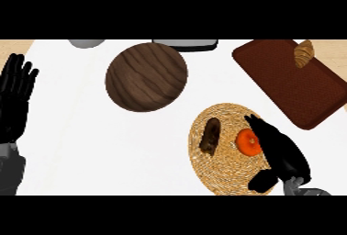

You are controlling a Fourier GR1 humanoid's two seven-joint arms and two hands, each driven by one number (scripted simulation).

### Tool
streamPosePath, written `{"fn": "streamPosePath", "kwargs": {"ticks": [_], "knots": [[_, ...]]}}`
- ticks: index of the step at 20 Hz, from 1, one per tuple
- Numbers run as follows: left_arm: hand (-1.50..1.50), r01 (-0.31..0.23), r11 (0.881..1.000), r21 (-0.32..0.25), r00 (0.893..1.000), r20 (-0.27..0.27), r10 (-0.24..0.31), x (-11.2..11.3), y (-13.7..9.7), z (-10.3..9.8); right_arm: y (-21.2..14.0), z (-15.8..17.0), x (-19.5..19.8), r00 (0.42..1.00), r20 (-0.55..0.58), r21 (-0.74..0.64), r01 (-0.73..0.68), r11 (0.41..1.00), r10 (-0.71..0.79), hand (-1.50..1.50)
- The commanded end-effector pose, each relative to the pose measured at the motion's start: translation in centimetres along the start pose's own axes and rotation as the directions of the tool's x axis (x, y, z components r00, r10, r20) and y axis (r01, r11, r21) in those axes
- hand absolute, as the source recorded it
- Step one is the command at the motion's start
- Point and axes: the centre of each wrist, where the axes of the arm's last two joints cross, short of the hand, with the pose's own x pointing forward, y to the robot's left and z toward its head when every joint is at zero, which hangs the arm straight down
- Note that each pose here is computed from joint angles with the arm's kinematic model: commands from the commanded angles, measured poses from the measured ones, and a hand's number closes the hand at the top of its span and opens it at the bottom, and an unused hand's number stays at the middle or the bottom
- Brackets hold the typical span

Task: Pick the squash from the placemat and place it in the bowl

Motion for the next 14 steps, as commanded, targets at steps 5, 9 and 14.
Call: {"fn": "streamPosePath", "kwargs": {"ticks": [5, 9, 14], "knots": [[0.0, 0.014, 1.0, 0.012, 1.0, -0.003, -0.014, -0.1, -1.1, -1.1, 0.7, -1.0, 1.3, 1.0, -0.023, 0.015, -0.006, 1.0, 0.006, -1.5], [0.0, -0.007, 1.0, 0.015, 1.0, -0.002, 0.007, 1.2, -0.2, 1.1, 2.2, -3.1, -0.9, 0.999, -0.039, 0.026, -0.011, 1.0, 0.012, -1.5], [0.0, 0.006, 1.0, 0.007, 1.0, -0.012, -0.006, -1.2, -0.4, -0.5, 5.1, -3.5, -2.0, 0.997, -0.075, 0.038, -0.012, 0.999, 0.015, -1.5]]}}
